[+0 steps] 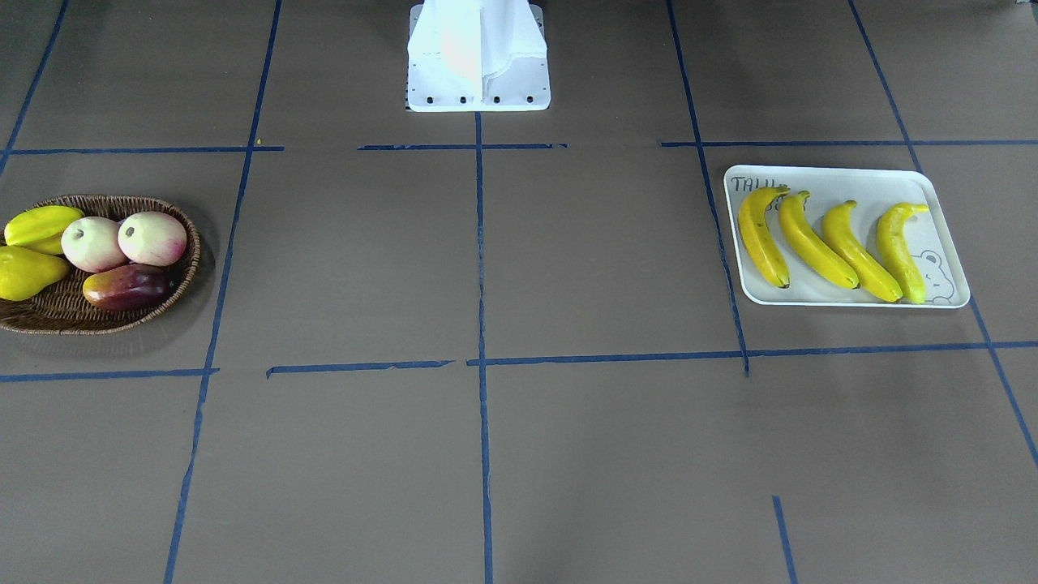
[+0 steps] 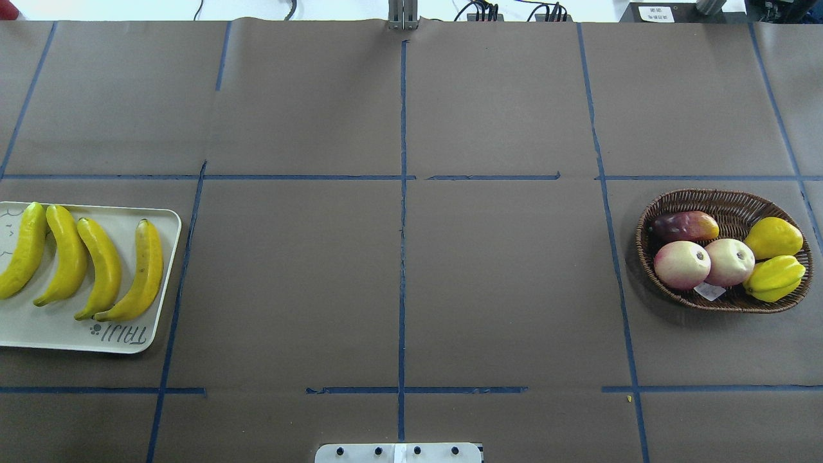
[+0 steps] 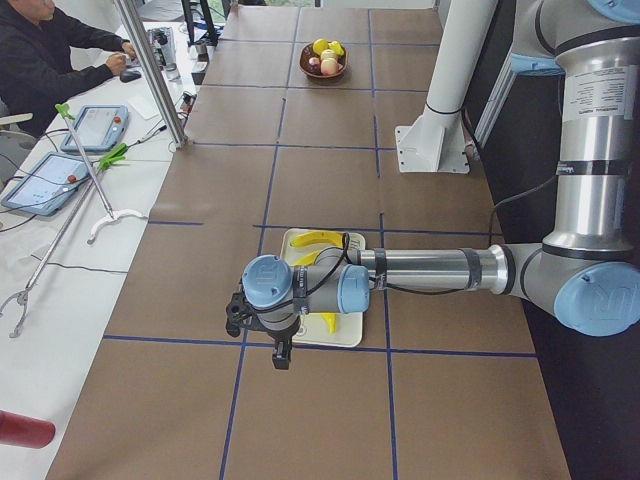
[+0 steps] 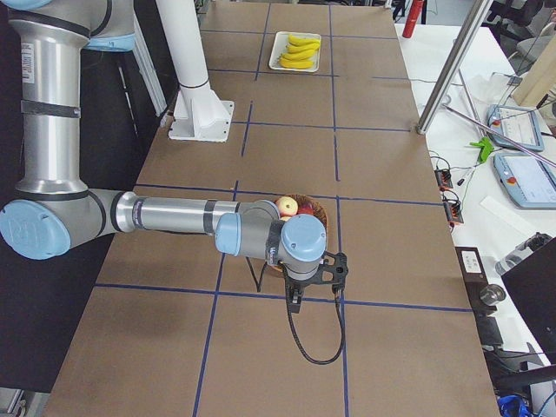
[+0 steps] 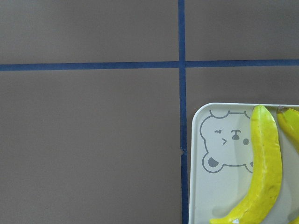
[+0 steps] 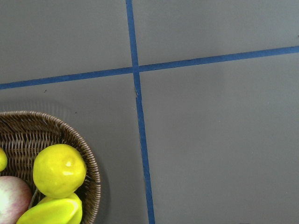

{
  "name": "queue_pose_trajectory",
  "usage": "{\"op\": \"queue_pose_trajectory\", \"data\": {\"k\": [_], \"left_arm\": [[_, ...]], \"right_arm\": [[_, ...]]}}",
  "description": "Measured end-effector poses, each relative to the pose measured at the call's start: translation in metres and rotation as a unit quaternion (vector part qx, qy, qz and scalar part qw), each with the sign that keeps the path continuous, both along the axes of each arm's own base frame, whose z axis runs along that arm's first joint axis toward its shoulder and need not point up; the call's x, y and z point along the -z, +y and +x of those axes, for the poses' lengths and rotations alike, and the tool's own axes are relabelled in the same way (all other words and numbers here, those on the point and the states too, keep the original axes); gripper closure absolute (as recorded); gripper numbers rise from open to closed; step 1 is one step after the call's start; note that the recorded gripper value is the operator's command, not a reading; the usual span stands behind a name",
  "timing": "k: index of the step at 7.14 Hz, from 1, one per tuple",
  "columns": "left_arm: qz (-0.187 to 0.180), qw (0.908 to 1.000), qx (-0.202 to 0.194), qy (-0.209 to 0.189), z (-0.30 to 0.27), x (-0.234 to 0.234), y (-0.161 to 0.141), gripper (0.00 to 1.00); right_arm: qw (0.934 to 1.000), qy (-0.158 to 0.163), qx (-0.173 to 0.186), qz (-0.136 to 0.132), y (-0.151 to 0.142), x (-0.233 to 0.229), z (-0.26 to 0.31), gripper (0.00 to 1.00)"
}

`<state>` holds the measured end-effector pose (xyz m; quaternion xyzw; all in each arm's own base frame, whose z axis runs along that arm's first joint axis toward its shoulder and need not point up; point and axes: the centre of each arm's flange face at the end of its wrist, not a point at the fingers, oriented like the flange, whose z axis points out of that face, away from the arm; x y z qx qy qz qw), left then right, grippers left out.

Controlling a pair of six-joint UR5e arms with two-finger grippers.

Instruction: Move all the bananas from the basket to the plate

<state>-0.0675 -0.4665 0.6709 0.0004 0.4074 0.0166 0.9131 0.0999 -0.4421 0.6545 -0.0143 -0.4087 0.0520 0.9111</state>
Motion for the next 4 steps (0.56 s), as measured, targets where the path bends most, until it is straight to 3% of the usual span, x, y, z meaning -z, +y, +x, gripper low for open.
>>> {"op": "queue_pose_trajectory", "data": {"k": [4], "left_arm": [[0.002,1.0,-0.001,-0.001,-0.0002,0.0,-0.0001,0.0]], "right_arm": [[1.0,0.001,0.001,0.003,-0.0027,0.0019,-0.0001,0.0]]}}
